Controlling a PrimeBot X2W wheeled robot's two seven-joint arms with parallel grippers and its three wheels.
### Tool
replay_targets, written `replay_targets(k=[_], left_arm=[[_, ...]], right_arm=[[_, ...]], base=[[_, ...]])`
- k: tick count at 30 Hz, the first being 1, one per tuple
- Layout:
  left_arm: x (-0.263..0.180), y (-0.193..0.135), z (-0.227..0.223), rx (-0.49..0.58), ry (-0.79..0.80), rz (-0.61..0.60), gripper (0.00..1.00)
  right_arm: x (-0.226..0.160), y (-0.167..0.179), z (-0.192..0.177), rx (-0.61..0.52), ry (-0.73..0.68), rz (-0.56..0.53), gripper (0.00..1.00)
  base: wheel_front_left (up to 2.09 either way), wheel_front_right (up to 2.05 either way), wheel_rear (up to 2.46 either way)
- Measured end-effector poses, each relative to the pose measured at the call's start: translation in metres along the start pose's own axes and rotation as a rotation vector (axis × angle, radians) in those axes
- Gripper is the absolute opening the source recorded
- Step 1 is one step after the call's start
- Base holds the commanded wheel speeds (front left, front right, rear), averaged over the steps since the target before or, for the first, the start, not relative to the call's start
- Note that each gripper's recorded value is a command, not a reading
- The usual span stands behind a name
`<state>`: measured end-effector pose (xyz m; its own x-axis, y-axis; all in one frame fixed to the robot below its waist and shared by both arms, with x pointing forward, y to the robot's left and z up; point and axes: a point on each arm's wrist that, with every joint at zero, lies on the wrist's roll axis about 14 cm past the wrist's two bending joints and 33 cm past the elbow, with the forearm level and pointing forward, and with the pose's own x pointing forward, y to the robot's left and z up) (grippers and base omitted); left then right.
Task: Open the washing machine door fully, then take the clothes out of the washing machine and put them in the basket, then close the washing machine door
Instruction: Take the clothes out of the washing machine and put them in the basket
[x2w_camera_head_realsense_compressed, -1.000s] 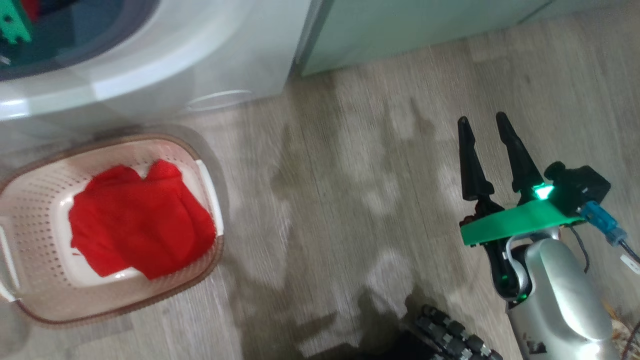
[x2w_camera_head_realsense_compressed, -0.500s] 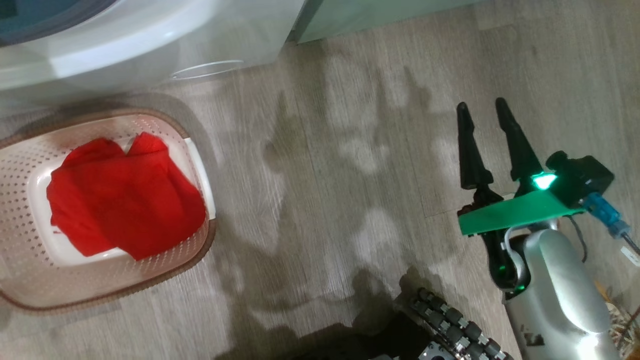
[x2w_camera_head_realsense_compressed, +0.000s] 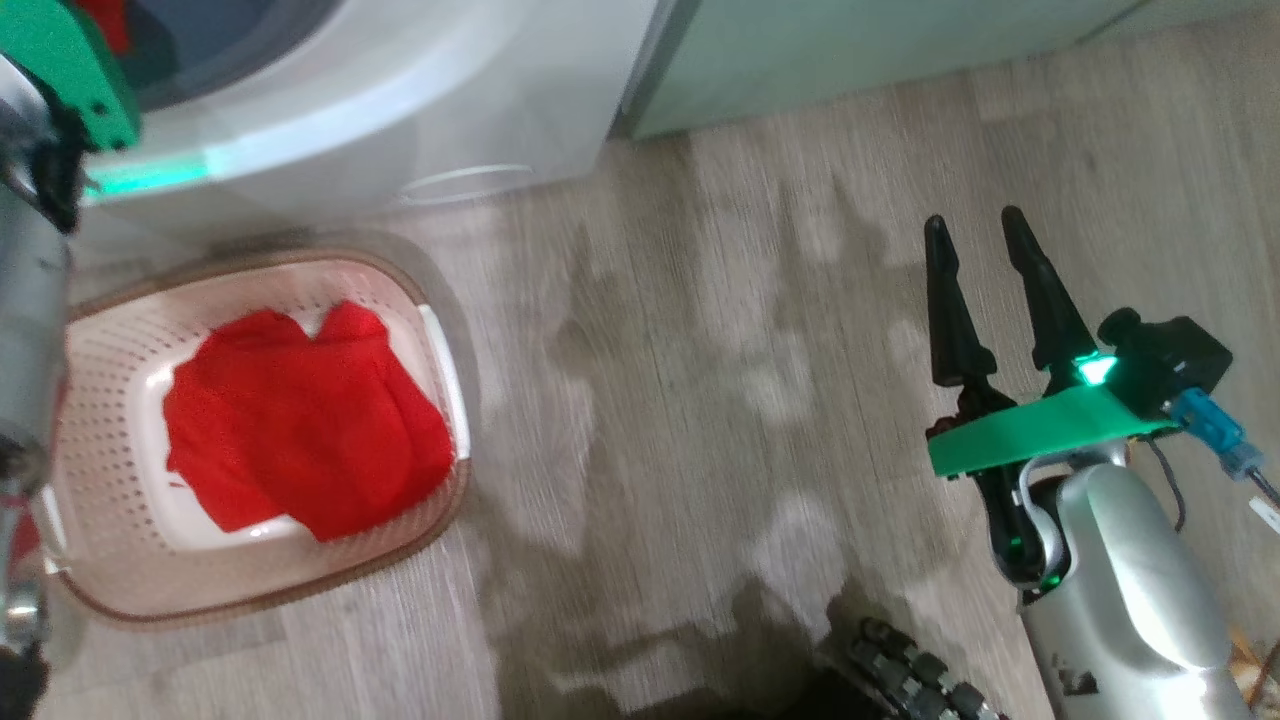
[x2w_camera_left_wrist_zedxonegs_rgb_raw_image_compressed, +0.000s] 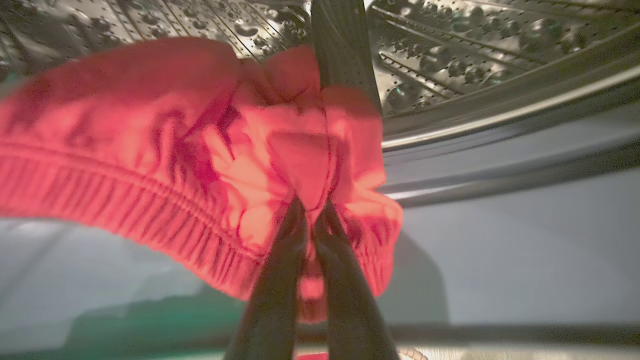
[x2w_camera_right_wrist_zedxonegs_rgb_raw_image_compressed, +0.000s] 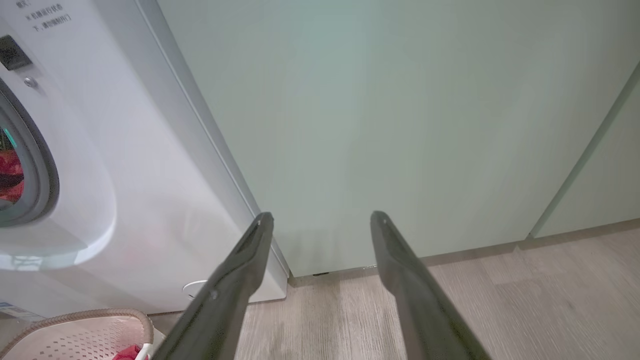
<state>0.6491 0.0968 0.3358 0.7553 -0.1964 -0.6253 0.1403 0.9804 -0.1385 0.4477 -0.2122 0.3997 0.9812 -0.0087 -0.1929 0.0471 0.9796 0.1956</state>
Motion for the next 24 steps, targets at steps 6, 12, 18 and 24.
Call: replay_targets(k=[6, 12, 18, 24], left_arm=[[-0.030, -0.010, 0.000, 0.037, -0.042, -0.023, 0.00], [-0.071, -0.019, -0.014, 0.083, -0.079, -0.042, 0.00], [-0.111, -0.029, -0.055, 0.097, -0.052, -0.067, 0.00], [-0.142, -0.032, -0.106, 0.071, 0.009, -0.075, 0.00]], right_arm=[[-0.013, 0.007, 0.009, 0.004, -0.017, 0.021, 1.00], [-0.036, 0.014, 0.016, 0.010, -0.030, 0.041, 1.00], [-0.053, 0.025, 0.030, 0.014, -0.068, 0.073, 1.00], [-0.060, 0.036, 0.036, 0.016, -0.089, 0.107, 1.00]], base=[[0.00, 0.00, 0.00], [0.00, 0.00, 0.00], [0.00, 0.00, 0.00], [0.00, 0.00, 0.00]])
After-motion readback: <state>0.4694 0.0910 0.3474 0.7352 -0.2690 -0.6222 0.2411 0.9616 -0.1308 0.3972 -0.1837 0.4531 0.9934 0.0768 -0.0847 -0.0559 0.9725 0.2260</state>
